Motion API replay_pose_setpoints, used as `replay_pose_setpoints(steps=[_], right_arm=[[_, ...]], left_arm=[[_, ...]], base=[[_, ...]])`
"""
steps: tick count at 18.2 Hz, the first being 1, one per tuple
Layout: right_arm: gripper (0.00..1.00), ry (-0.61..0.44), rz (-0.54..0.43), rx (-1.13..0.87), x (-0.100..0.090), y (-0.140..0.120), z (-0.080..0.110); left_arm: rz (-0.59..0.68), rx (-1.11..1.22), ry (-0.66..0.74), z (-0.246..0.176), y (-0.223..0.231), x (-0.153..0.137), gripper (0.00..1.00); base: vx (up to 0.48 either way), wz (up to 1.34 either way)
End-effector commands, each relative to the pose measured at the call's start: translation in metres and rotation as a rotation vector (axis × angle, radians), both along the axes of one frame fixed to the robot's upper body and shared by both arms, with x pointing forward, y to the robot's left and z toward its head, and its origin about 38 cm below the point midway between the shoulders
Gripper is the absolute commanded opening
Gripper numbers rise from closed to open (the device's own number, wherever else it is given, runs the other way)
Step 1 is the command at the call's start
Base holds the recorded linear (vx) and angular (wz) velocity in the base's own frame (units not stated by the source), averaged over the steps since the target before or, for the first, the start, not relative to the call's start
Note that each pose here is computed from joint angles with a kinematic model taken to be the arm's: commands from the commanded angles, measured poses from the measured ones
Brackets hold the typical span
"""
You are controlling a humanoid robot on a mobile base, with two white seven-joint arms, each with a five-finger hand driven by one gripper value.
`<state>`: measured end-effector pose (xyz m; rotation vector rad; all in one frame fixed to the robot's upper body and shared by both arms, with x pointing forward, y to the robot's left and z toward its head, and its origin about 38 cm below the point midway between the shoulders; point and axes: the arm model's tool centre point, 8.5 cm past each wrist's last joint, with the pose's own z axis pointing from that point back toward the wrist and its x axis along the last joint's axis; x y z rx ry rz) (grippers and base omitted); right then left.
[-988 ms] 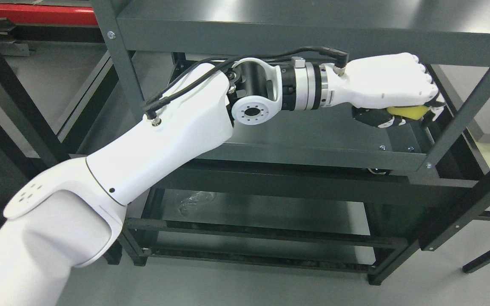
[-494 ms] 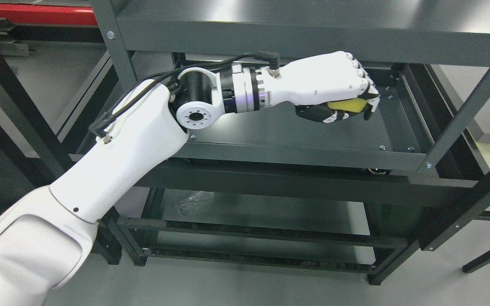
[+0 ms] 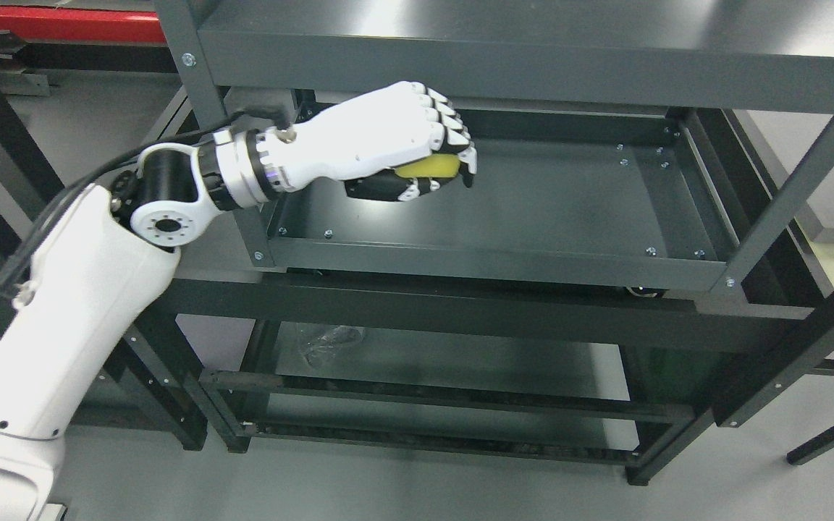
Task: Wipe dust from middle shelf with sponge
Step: 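Reach the sponge deep into the middle shelf and wipe toward the robot, then withdraw the left hand holding the sponge and lower it below the shelf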
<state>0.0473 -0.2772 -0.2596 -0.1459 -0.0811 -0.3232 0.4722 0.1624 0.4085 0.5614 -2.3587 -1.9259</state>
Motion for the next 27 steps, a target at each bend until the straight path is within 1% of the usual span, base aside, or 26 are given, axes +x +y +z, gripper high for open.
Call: replay_pose_setpoints(steps=[1,5,6,8,10,13,15,17,20,22,23,25,27], right_arm=[[1.00,0.052,-0.005,0.002,-0.001,-0.010,0.001],[1.00,0.052,-0.005,0.002,-0.001,-0.010,0.001],[1.00,0.052,-0.005,0.002,-0.001,-0.010,0.001],[1.00,0.053,-0.005,0.001,-0.001,-0.010,0.001],[1.00,0.052,-0.005,0.002,-0.001,-0.010,0.001],[1.00,0.052,-0.005,0.002,-0.001,-0.010,0.001],[1.00,0.052,-0.005,0.002,-0.001,-0.010,0.001],[1.00,0.052,-0.005,0.002,-0.001,-0.010,0.001],[1.00,0.053,-0.005,0.001,-0.001,-0.010,0.001],[1.00,0.052,-0.005,0.002,-0.001,-0.010,0.001],[1.00,0.052,-0.005,0.002,-0.001,-0.010,0.001],[1.00,0.053,-0.005,0.001,-0.001,-0.010,0.001],[1.00,0.053,-0.005,0.001,-0.001,-0.010,0.001]], left_arm=[[0.345,-0.176,-0.225,0.081,0.191,-0.058,0.01],[0.415,-0.254,-0.212,0.074,0.237,-0.076,0.01],[0.402,-0.293,-0.199,0.070,0.241,-0.079,0.01],[0.304,-0.382,-0.136,0.060,0.235,-0.078,0.01],[0.188,-0.460,-0.063,0.048,0.214,-0.070,0.01],[-0.013,-0.604,0.092,0.024,0.180,-0.058,0.01],[-0.131,-0.707,0.276,-0.024,0.149,-0.048,0.01],[-0.195,-0.783,0.414,-0.071,0.117,-0.045,0.01],[-0.299,-0.864,0.571,-0.121,0.056,-0.047,0.01],[-0.348,-0.891,0.637,-0.139,0.023,-0.049,0.01],[-0.345,-0.943,0.666,-0.149,0.016,-0.047,0.01],[-0.322,-1.118,0.722,-0.172,-0.002,-0.035,0.01],[-0.266,-1.215,0.741,-0.187,0.003,-0.024,0.01]], base=[[0.000,0.00],[0.000,0.00],[0.000,0.00],[0.000,0.00],[0.000,0.00],[0.000,0.00],[0.000,0.00],[0.000,0.00],[0.000,0.00],[0.000,0.00],[0.000,0.00],[0.000,0.00],[0.000,0.00]])
